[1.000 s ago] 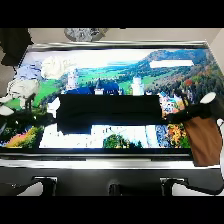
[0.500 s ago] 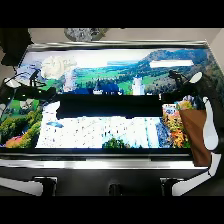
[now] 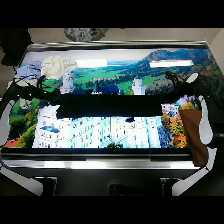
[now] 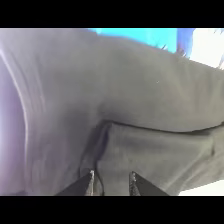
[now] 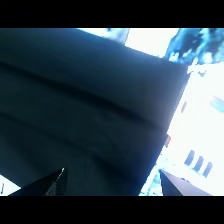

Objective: Fold the shirts.

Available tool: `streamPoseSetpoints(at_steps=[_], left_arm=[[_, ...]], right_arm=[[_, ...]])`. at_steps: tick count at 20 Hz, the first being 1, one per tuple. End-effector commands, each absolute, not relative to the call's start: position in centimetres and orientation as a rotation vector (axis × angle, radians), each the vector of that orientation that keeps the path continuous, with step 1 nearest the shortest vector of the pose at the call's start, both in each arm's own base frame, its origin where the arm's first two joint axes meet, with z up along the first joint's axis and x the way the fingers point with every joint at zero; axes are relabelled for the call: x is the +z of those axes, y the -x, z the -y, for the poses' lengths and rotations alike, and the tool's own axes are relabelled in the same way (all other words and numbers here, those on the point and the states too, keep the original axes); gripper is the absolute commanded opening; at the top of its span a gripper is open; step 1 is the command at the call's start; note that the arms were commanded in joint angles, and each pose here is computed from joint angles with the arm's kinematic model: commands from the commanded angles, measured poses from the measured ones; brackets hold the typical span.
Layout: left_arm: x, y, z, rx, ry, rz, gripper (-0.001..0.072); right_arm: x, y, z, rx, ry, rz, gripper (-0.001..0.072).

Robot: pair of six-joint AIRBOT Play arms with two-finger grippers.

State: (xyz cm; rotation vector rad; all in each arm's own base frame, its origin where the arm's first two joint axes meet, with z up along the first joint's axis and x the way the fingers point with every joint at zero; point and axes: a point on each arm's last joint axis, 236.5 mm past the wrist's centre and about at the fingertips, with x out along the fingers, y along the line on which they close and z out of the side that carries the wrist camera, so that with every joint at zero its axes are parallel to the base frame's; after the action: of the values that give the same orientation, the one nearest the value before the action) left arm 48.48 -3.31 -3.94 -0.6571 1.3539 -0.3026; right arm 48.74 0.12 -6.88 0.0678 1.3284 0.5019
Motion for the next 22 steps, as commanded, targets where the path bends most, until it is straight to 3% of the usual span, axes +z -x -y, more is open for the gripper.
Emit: streamPoseSetpoints(at_steps=[1, 4, 9, 10, 11, 12, 14, 15, 16, 22], left_arm=[[-0.1, -48.9, 2.6, -0.32, 0.624, -1.284, 0.0313], [4.4, -48.7, 3.3, -0.36, 0.553, -1.196, 0.0313], [10.6, -47.4, 6.9, -0.456, 0.422, -1.082, 0.0312], [11.0, -47.1, 7.9, -0.478, 0.401, -1.076, 0.0312], [11.1, -46.9, 8.9, -0.497, 0.389, -1.079, 0.0312], [10.9, -46.8, 10.0, -0.517, 0.378, -1.089, 0.0312], [9.9, -46.6, 12.2, -0.556, 0.358, -1.113, 0.0288], [9.2, -46.6, 13.5, -0.576, 0.348, -1.128, 0.0127], [8.2, -46.7, 15.1, -0.595, 0.34, -1.14, 0.0034], [-0.2, -44.2, 27.5, -0.677, 0.371, -1.277, 0.0034]], right_arm=[[-7.0, -48.6, -0.4, 0.548, -0.182, -1.318, 0.0683], [-7.7, -49.0, -1.2, 0.572, -0.39, -1.304, 0.068], [-9.6, -47.8, -3.4, 0.57, -0.427, -1.408, 0.0658], [-9.8, -47.5, -4.1, 0.58, -0.404, -1.423, 0.0618], [-9.9, -47.5, -4.6, 0.589, -0.388, -1.428, 0.039], [-9.6, -47.6, -5.1, 0.598, -0.391, -1.421, 0.0043], [-7.5, -47.8, -6.0, 0.645, -0.396, -1.377, 0.0032], [-5.9, -48.0, -6.1, 0.653, -0.374, -1.341, 0.0032], [-4.0, -48.2, -6.0, 0.656, -0.35, -1.306, 0.0032], [8.7, -44.8, -7.0, 0.717, -0.208, -1.15, 0.0032]])
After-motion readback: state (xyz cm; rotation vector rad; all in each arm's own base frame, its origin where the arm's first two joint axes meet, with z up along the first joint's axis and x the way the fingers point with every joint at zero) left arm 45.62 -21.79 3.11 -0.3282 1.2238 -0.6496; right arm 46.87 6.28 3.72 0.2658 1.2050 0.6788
